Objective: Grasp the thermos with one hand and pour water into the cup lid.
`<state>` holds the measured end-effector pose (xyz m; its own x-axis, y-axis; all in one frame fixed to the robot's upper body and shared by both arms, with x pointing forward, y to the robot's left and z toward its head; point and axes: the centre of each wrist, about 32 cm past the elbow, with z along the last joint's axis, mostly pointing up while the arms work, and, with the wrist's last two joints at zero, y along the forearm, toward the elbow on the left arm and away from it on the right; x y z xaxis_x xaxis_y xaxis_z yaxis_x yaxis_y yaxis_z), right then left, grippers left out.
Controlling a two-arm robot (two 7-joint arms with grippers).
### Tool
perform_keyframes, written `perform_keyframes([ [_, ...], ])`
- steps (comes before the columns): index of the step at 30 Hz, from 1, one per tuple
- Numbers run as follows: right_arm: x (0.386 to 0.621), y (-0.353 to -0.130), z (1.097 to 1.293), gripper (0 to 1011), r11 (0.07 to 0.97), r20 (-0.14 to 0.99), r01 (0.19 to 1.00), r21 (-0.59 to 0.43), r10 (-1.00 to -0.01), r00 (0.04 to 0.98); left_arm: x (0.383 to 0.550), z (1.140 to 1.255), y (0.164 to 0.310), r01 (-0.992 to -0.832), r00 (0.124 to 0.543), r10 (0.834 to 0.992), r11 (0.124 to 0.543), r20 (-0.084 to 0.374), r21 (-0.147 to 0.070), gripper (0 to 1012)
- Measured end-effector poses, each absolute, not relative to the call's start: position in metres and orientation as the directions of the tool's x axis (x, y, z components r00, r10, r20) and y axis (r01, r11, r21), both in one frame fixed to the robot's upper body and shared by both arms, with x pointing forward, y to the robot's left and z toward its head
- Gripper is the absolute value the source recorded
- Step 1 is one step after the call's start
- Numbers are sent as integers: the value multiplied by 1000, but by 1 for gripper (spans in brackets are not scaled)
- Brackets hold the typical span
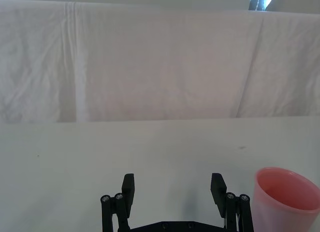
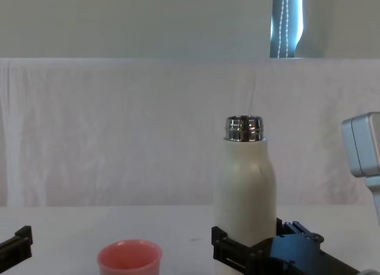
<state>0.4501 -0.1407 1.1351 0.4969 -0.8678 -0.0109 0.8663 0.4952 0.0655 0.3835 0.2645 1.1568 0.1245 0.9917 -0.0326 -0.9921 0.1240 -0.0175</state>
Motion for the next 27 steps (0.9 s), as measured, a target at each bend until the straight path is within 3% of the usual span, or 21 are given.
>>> perform_keyframes([
  [19, 450, -141, 1135, 959, 495, -11, 866, 69, -868, 497, 384, 1157, 265, -992, 125, 992, 124, -33, -18, 1001],
  [27, 451, -146, 1140, 959, 496, -8, 859, 122, -865, 501, 384, 1157, 265, -992, 124, 992, 124, -33, -18, 1001],
])
